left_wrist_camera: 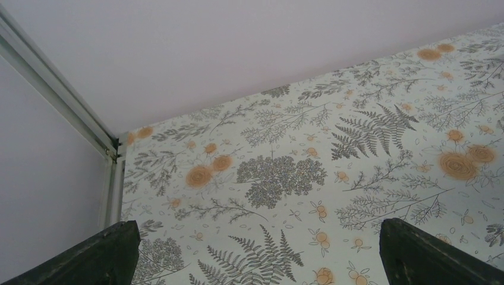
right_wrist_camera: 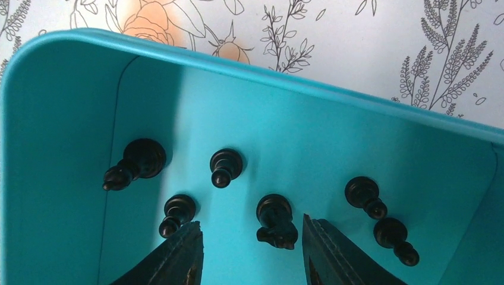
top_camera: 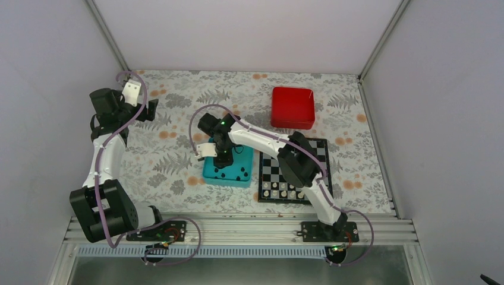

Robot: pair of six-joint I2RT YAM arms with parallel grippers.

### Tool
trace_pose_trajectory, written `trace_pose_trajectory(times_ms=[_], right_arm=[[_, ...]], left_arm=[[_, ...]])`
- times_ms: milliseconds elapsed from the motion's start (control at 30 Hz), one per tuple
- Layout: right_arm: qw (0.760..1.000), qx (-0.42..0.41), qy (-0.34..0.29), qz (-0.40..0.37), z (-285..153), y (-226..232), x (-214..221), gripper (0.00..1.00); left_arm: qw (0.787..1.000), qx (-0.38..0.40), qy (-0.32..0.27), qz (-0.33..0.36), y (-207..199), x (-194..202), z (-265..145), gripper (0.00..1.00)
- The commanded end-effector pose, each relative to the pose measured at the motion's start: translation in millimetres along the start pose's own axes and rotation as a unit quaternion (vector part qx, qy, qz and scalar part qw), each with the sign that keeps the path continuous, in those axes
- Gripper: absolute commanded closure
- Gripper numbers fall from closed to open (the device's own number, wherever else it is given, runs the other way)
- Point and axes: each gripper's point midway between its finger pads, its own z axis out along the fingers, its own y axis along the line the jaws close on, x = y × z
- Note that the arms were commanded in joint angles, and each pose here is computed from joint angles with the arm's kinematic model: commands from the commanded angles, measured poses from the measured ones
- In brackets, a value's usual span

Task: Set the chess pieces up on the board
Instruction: Pick up the chess piece from the storage box.

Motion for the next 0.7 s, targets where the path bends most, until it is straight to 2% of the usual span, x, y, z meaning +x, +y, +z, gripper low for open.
trace_pose_trajectory(times_ms=[0,667], right_arm=[[1.000,0.003,0.009,0.005,10,-1,2,0.55],[0.999,-0.003,0.032,0.008,27,-2,15,0.58]], left_arm=[[1.000,0.004,-0.012,0.001,-1,-6,-6,0.00],[1.000,0.006,-0.013,-0.001,0,-6,-6,0.00]])
